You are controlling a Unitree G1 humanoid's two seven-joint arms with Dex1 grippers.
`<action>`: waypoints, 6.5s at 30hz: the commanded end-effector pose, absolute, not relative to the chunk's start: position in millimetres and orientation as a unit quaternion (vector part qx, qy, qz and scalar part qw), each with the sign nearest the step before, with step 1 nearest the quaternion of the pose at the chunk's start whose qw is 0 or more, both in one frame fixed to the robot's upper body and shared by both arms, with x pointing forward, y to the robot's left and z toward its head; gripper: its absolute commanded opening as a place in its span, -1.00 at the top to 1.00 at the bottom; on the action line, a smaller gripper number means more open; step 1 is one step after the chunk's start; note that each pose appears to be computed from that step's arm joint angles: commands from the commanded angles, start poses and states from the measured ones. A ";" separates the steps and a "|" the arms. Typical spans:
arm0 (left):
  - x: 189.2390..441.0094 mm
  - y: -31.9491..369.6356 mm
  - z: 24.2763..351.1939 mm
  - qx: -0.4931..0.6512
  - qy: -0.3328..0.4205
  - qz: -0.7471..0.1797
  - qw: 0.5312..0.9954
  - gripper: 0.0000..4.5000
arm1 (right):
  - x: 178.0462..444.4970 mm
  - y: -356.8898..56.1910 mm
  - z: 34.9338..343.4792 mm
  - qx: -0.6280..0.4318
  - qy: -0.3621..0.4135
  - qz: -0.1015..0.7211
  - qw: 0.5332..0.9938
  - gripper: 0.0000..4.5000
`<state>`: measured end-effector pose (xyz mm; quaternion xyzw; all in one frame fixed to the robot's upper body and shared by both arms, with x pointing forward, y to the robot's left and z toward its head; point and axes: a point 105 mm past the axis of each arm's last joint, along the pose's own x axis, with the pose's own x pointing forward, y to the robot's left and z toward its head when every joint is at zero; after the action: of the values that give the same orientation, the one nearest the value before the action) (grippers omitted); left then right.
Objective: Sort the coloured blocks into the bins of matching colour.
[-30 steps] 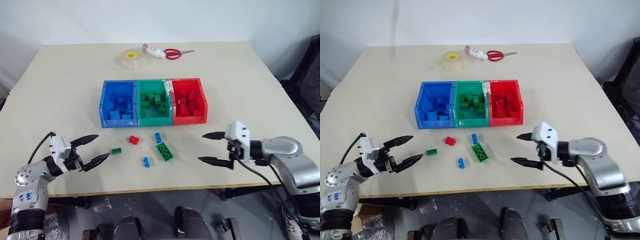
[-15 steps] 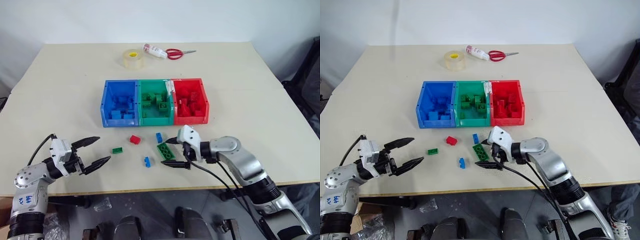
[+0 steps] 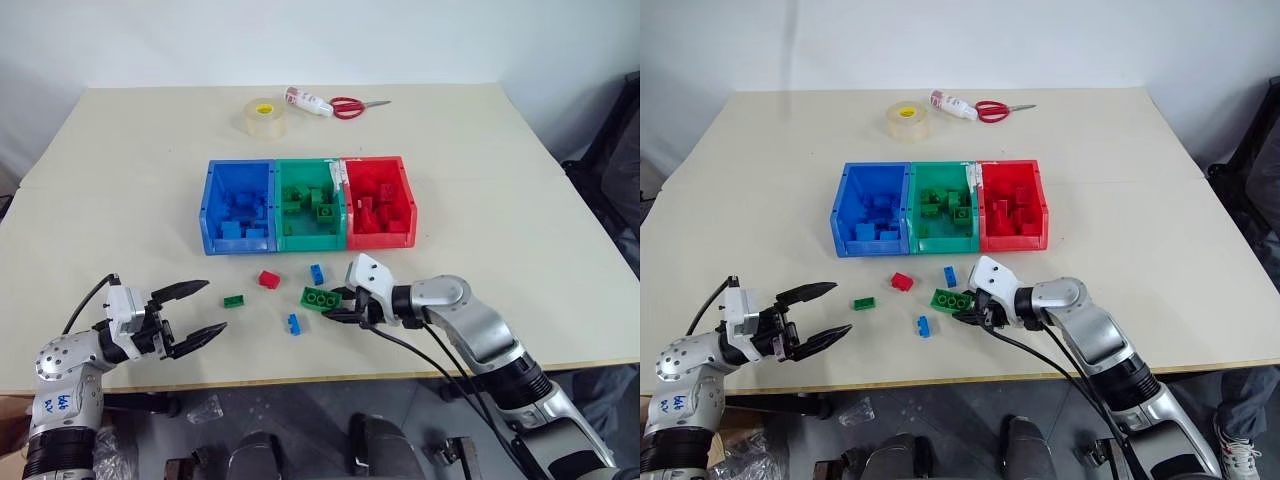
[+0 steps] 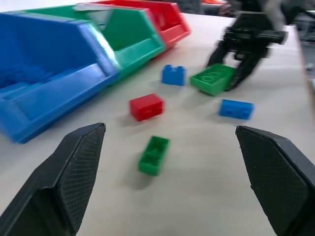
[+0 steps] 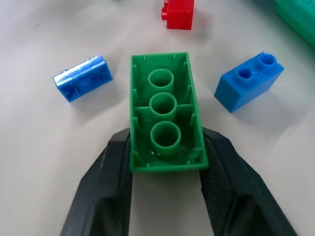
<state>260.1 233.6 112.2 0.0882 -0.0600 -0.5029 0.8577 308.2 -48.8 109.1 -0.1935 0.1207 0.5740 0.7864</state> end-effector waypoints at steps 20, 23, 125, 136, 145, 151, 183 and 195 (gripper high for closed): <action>280.8 216.1 120.2 0.121 -0.095 -0.528 0.835 -1.00 | 411.1 -40.2 235.5 -0.168 -0.072 0.447 0.875 -0.67; 281.0 215.2 120.0 0.121 -0.097 -0.528 0.835 -1.00 | 407.0 -40.6 238.6 -0.168 -0.083 0.455 0.870 -0.99; 270.1 222.1 116.1 0.120 -0.103 -0.484 0.861 -1.00 | 349.6 48.1 228.8 -0.125 -0.163 0.635 0.744 -0.72; 272.5 225.3 115.0 0.120 -0.095 -0.494 0.856 -1.00 | 299.4 -84.4 166.5 -0.211 0.016 0.662 0.719 -0.72; 262.8 222.0 117.8 0.126 -0.080 -0.515 0.844 -1.00 | 282.0 -137.1 152.3 -0.219 0.085 0.617 0.751 -0.72; 251.1 218.4 121.5 0.139 -0.032 -0.518 0.843 -1.00 | 281.6 -140.5 151.3 -0.218 0.083 0.614 0.754 -0.72; 268.5 107.4 95.1 0.218 0.075 -0.556 0.799 -0.15 | 284.8 -158.4 158.8 -0.213 0.067 0.563 0.796 -1.00; 290.9 105.4 133.8 0.194 0.007 -0.514 0.835 0.36 | 282.3 -160.4 167.3 -0.187 0.035 0.568 0.801 -1.00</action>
<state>284.7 104.5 107.6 0.1999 0.0539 -0.5339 0.8198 283.9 -158.7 155.2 -0.1840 0.0616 0.5685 0.7994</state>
